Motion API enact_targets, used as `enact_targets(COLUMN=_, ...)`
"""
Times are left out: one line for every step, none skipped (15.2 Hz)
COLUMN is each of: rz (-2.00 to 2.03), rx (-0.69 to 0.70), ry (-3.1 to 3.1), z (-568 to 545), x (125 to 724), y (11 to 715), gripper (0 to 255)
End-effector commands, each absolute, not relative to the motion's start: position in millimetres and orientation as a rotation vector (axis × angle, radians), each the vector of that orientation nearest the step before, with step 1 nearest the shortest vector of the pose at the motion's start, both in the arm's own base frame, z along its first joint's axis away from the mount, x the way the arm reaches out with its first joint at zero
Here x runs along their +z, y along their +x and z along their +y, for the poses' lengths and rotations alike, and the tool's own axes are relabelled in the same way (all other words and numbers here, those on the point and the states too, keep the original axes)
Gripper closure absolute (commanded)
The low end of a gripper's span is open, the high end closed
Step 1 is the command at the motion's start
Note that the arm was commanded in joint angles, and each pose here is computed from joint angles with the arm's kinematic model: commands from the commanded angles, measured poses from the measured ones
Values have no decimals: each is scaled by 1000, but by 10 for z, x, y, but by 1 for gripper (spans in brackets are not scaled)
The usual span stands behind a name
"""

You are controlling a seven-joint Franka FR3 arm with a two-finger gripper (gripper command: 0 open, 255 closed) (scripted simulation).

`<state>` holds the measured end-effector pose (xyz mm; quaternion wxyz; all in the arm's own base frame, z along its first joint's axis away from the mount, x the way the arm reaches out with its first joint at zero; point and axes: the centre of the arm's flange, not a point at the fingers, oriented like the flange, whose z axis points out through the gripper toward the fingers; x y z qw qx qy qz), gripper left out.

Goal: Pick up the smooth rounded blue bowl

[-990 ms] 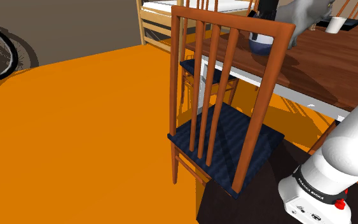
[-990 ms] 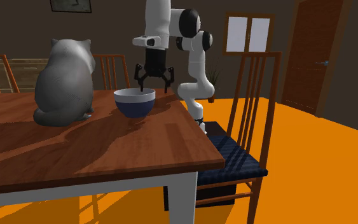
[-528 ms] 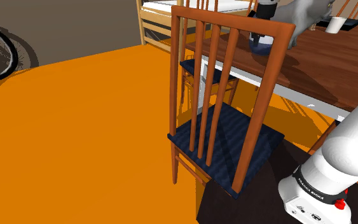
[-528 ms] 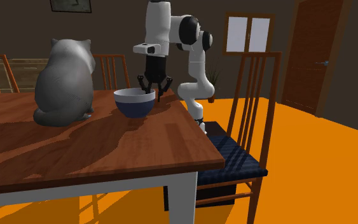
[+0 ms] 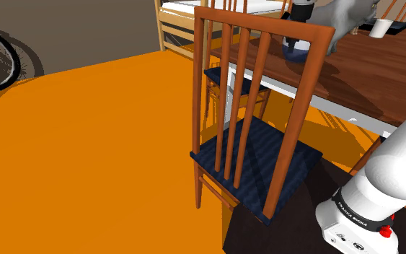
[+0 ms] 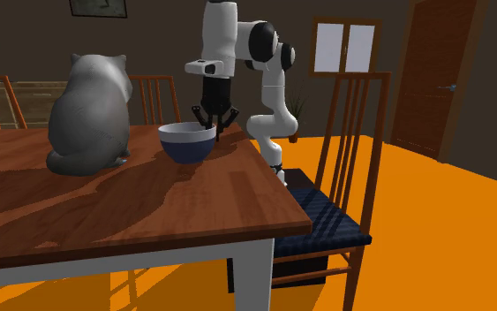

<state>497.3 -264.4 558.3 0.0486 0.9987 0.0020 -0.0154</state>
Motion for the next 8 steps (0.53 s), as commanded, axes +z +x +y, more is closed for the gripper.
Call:
enact_targets(rz=4, rx=-51, ry=3044, z=-2653, x=5623, y=4971, gripper=255)
enact_targets(rz=4, rx=-51, ry=3044, z=-2653, x=5676, y=4971, gripper=255)
enact_targets(rz=4, rx=-51, ry=3044, z=-2654, x=5729, y=4971, gripper=255)
enact_targets(rz=4, rx=-51, ry=3044, z=-2654, x=5782, y=4971, gripper=255)
enact_targets(rz=4, rx=-51, ry=3044, z=-2654, x=5835, y=4971, gripper=255)
enact_targets(rz=4, rx=-51, ry=3044, z=-2654, x=5887, y=4971, gripper=255)
enact_targets(rz=4, rx=-51, ry=3044, z=-2654, x=5940, y=4971, gripper=255)
enact_targets(rz=4, rx=-51, ry=3044, z=-2654, x=5993, y=4971, gripper=255)
